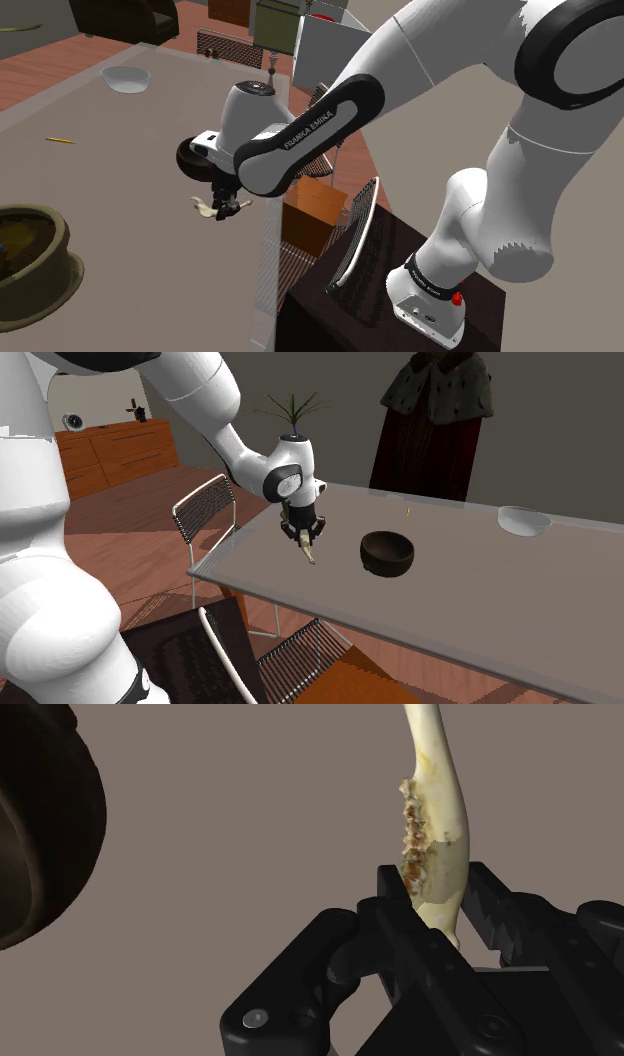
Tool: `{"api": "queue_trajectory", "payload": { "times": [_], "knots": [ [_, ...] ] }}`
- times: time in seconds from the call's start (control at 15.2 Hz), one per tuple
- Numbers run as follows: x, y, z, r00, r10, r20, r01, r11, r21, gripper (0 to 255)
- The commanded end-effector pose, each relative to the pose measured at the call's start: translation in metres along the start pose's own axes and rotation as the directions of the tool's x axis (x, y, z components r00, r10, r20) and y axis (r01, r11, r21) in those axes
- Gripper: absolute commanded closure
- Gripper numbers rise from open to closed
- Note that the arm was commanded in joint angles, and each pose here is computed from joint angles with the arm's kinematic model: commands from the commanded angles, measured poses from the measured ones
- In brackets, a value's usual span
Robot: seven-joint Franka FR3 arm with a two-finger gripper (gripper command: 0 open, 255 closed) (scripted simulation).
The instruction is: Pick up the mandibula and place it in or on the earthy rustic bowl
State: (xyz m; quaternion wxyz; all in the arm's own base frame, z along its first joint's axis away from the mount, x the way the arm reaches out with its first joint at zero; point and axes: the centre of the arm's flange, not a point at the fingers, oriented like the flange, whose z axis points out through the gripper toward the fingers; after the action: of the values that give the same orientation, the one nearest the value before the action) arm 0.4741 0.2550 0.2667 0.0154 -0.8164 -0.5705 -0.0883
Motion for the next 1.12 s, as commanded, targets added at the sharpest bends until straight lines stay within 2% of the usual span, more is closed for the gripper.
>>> {"api": "queue_trajectory", "payload": {
  "times": [0.0,0.86,1.06],
  "knots": [
    [0.001,0.0,-0.01,1.0,0.0,0.0,0.0,1.0,0.0,255],
    [0.011,0.005,-0.074,1.0,0.0,0.0,0.0,1.0,0.0,255],
    [0.008,0.045,-0.072,1.0,0.0,0.0,0.0,1.0,0.0,255]
  ]
}}
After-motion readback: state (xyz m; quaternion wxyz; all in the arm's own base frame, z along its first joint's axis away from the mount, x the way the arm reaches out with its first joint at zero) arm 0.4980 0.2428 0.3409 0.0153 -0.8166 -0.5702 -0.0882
